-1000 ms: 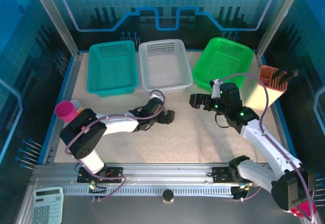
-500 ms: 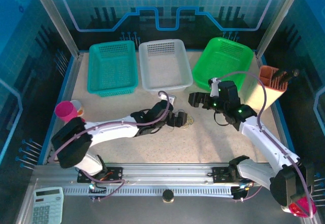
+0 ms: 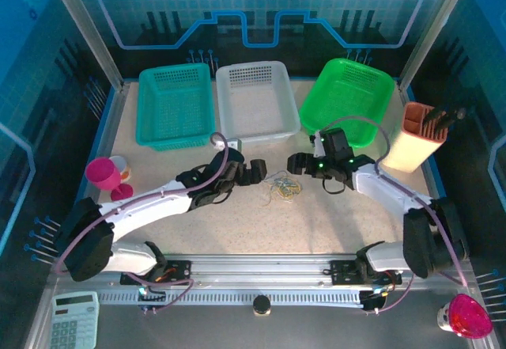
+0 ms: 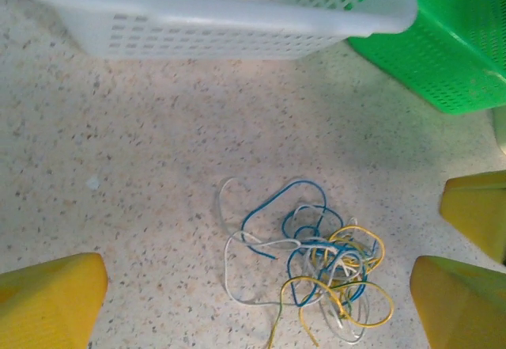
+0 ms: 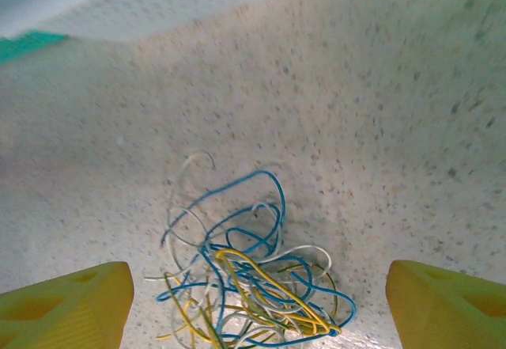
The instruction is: Untangle the cables
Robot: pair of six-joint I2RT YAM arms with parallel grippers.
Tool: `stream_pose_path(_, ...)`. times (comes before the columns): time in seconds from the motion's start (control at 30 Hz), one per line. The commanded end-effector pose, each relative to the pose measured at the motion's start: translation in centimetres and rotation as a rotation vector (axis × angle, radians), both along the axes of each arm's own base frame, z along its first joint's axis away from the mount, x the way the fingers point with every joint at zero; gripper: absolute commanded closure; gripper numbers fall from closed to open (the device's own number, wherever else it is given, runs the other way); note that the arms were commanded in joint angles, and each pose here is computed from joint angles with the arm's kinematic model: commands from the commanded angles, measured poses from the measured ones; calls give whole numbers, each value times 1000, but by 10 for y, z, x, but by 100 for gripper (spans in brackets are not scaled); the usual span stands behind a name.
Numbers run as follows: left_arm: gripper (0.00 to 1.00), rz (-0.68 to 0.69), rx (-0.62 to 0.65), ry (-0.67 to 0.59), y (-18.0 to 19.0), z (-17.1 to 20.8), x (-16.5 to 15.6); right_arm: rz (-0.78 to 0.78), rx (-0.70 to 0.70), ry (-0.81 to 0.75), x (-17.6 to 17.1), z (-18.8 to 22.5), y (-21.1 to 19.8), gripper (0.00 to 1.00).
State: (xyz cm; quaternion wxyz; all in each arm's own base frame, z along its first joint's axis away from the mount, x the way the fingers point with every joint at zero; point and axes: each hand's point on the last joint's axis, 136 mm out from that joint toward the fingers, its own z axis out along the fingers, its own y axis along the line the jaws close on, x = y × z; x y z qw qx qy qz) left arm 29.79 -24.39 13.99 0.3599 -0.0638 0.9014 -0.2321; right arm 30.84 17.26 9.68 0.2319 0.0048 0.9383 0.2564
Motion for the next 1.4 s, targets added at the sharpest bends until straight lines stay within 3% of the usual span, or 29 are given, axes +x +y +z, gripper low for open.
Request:
stream_pose_path(0.0, 1, 45, -55, 63, 3, -8, -7, 36, 15, 60, -10, -23, 16, 16)
stream_pose_path(0.2, 1, 98, -61, 95, 13, -17, -11, 111, 75, 129, -20, -45, 62, 20)
stream_pose_path(0.33, 1, 132, -63, 111, 21, -19, -13, 162, 172, 95, -21, -26, 92, 22)
stream_pose_path(0.7, 1, 117, -132, 221, 19, -32, -34, 148, 50, -29, -15, 17, 64, 18)
stream_pose_path(0.8, 16, 42, -116, 280, 12, -43, -47, 147, 53, -8, -23, 15, 61, 20)
stream_pose_path(1.03, 55, -77, 92, 362, 13, -69, -76, 142, 63, 5, -34, 12, 58, 26)
stream_pose_path(1.23, 56, -129, 265, 382, 0, -81, -83, 156, 86, 21, -34, 5, 64, 33)
stream_pose_path(1.37, 56, -136, 305, 386, -10, -92, -84, 161, 91, 24, -33, 1, 66, 35)
